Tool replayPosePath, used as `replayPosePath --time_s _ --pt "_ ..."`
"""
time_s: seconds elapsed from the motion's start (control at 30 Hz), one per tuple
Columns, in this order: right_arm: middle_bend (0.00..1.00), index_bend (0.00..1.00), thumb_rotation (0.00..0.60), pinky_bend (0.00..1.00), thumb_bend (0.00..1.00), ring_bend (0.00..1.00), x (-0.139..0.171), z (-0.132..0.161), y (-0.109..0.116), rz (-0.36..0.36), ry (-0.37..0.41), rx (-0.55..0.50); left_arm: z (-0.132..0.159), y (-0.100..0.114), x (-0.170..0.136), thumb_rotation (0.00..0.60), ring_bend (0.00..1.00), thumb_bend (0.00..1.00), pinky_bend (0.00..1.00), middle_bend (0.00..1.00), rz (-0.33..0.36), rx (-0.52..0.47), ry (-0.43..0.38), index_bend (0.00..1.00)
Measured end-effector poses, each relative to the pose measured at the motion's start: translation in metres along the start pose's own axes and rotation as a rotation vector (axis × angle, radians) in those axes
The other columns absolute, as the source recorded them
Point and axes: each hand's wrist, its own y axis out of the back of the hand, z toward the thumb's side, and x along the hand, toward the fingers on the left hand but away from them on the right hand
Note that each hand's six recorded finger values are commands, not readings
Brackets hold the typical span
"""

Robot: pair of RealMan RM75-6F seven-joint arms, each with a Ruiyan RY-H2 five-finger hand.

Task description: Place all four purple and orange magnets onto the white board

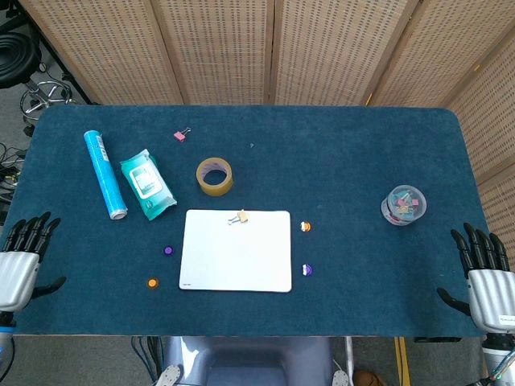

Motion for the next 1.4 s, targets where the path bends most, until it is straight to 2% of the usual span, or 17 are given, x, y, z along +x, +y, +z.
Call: replayPosePath --time_s 0.17,0.3,0.47,0.87,1.4 --pt "0.0 0.0 0.6 0.0 0.0 0.0 -0.002 -0.004 -0.003 0.017 -0.016 -0.01 0.026 -0.021 0.032 0.6 0.0 0.17 0.0 0.0 -0.07 0.036 -0.075 0.3" --pt "0.0 0.0 0.6 0.0 0.0 0.0 -0.004 -0.007 -0.005 0.031 -0.023 -0.018 0.053 -0.045 0.059 0.6 0.0 0.22 0.0 0.0 -0.108 0.057 -0.124 0.35" --pt "0.0 0.0 0.6 0.0 0.0 0.0 -0.006 -0.009 -0.007 0.04 -0.03 -0.02 0.076 -0.069 0.083 0.6 0.0 0.26 0.0 0.0 -0.137 0.075 -0.141 0.39" --pt "0.0 0.0 0.6 0.0 0.0 0.0 -0.008 -0.013 -0.01 0.06 -0.041 -0.032 0.113 -0.105 0.103 0.6 0.0 0.27 0.0 0.0 -0.209 0.107 -0.184 0.44" --pt "0.0 0.0 0.6 0.0 0.0 0.0 -0.009 -0.017 -0.01 0.067 -0.052 -0.04 0.146 -0.129 0.113 0.6 0.0 0.27 0.0 0.0 -0.251 0.134 -0.221 0.45"
